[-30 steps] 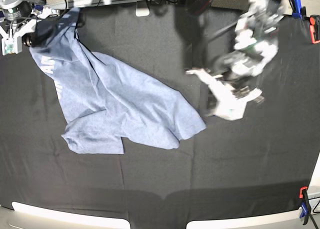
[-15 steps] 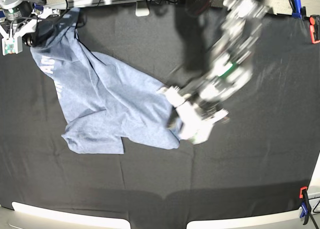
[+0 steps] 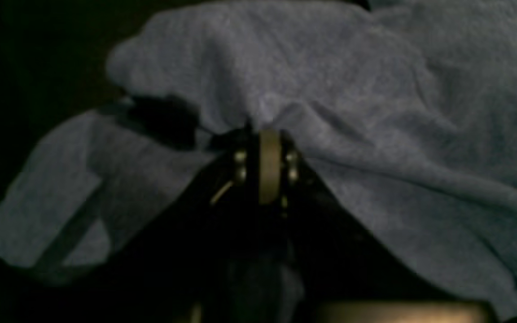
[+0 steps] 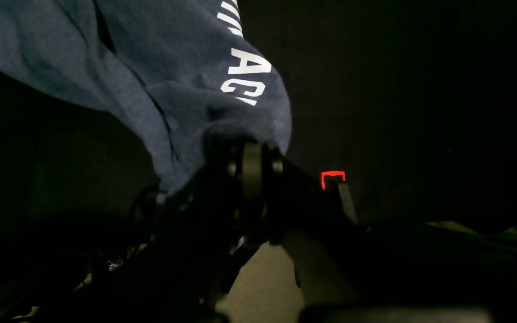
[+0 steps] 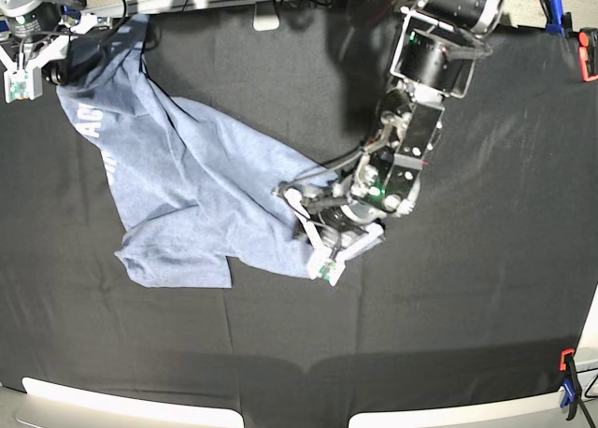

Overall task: Layout the t-shirt on the table in an organized manner, then fold the t-shirt properly
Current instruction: 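Grasp the loose shirt edge with the left gripper, then pull the grasped edge with the left gripper away from the right gripper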

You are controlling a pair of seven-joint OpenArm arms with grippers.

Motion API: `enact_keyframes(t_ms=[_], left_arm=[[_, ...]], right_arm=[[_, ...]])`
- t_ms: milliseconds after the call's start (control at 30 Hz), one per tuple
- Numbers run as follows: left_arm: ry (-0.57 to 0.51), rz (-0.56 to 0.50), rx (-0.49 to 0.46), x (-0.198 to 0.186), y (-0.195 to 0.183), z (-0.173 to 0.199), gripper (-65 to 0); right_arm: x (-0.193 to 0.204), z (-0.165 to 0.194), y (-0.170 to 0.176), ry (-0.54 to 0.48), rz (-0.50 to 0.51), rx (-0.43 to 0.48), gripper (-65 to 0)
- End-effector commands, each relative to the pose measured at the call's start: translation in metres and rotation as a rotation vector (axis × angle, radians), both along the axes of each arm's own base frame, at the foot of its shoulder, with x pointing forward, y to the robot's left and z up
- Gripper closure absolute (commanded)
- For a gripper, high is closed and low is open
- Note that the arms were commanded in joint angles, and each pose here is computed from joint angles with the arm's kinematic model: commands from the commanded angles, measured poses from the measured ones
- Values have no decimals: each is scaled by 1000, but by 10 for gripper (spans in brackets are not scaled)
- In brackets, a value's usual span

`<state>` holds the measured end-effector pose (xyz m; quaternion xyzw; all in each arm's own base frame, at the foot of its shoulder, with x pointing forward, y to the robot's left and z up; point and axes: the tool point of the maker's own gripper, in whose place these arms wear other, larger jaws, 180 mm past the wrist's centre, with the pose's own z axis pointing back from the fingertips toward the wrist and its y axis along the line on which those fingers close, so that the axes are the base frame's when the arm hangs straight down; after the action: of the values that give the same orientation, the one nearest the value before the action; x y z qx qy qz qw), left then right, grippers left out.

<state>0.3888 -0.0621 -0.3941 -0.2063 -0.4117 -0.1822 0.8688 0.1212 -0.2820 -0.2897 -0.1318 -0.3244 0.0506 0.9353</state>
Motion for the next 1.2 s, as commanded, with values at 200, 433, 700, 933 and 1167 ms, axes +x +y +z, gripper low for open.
enact_keyframes(t_ms=[200, 433, 700, 933, 1167], left_arm=[[-165, 22, -48, 2, 12, 53, 0], [-291, 37, -49, -64, 68, 93, 0], [-277, 201, -13, -128, 140, 108, 0], [-221, 221, 19, -173, 161, 109, 0], [-146, 210, 78, -184, 166, 103, 0]], right_arm=[[6, 10, 1, -42, 25, -15, 0], [8, 12, 2, -59, 30, -14, 0], [12, 13, 10, -67, 71, 20, 0], [14, 14, 13, -65, 95, 35, 0], [22, 18, 14, -93, 102, 33, 0]])
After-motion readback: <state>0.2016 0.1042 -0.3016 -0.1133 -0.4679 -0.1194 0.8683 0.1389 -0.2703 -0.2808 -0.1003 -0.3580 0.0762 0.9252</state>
